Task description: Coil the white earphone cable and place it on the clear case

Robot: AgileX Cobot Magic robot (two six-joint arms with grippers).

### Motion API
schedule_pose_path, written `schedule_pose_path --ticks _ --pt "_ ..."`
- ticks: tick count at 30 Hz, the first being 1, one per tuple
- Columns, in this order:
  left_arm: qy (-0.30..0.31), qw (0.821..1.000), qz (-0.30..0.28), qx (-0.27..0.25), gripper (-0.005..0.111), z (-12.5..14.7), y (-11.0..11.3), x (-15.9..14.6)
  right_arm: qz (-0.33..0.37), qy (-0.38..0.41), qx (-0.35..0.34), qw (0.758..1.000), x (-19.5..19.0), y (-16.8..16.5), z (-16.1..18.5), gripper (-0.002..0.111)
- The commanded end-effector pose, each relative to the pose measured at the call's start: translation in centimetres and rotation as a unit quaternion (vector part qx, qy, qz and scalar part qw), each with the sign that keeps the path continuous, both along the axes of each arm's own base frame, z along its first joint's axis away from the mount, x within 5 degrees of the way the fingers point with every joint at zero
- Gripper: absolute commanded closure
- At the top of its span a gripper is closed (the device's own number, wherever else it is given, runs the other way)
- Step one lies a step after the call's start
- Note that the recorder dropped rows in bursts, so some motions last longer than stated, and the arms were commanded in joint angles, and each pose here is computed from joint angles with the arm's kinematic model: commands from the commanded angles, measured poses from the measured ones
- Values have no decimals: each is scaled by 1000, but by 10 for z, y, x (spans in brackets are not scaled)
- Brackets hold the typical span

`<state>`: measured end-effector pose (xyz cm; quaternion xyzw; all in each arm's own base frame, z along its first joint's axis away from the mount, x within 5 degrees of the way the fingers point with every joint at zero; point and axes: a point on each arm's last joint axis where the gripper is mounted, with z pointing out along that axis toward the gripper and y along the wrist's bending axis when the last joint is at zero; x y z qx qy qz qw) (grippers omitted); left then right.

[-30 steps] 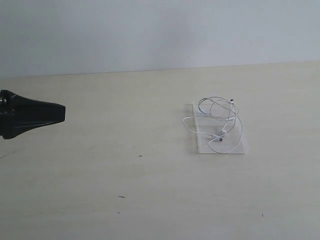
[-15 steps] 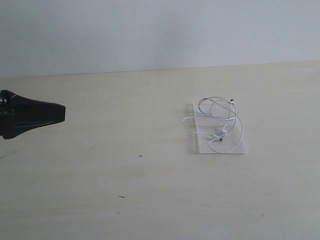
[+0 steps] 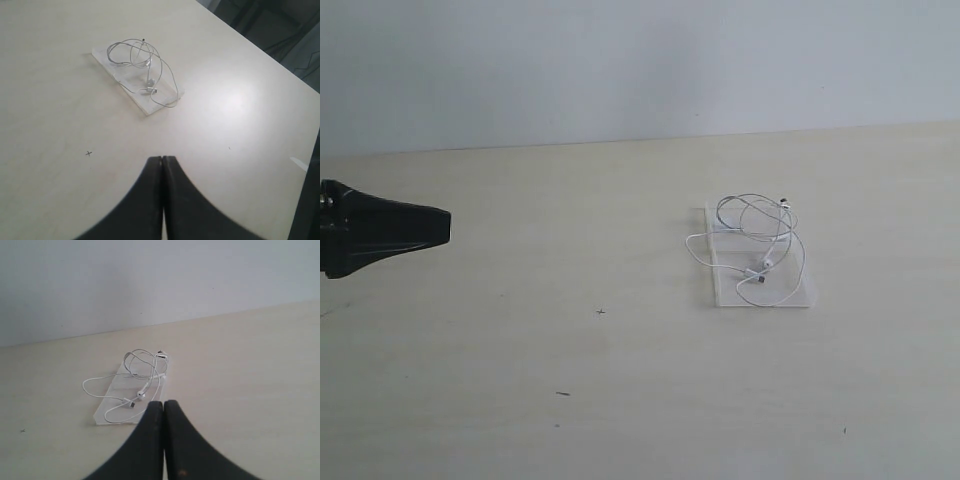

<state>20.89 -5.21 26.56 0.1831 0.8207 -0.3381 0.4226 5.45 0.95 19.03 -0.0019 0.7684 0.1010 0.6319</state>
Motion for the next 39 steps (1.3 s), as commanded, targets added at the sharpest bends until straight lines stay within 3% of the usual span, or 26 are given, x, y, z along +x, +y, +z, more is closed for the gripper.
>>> schedule_pose_path --ticks 1,23,25,27,29,30,31,33,34,35,37,39 --pt "1 1000 5 -2 107 0 1 0 -6 -1 6 1000 0 -1 -1 108" --pt "-1 1000 5 -2 107 1 1 0 -12 0 10 1000 0 -1 -1 108" --pt "-11 1000 5 -1 107 5 0 -3 -12 0 10 1000 0 -1 -1 108" --pt "-59 998 12 18 107 18 1 -12 -12 0 9 1000 0 -1 -1 108" --pt "-148 985 65 53 107 43 8 -31 -12 0 9 1000 0 -1 -1 108" --pt "-229 964 118 68 107 66 13 -60 -12 0 9 1000 0 -1 -1 108" --pt "-264 951 143 69 107 76 15 -75 -12 0 9 1000 0 -1 -1 108" --pt "-390 885 254 9 107 110 25 -143 -12 0 9 1000 0 -1 -1 108" --pt "-415 866 279 -19 107 115 28 -163 -12 0 9 1000 0 -1 -1 108" --pt "-432 839 321 -82 107 119 34 -186 -12 0 9 1000 0 -1 -1 108" --pt "-454 799 353 -178 107 115 40 -221 -12 0 9 1000 0 -1 -1 108" --pt "-435 781 379 -238 107 110 46 -223 -12 0 9 1000 0 -1 -1 108"
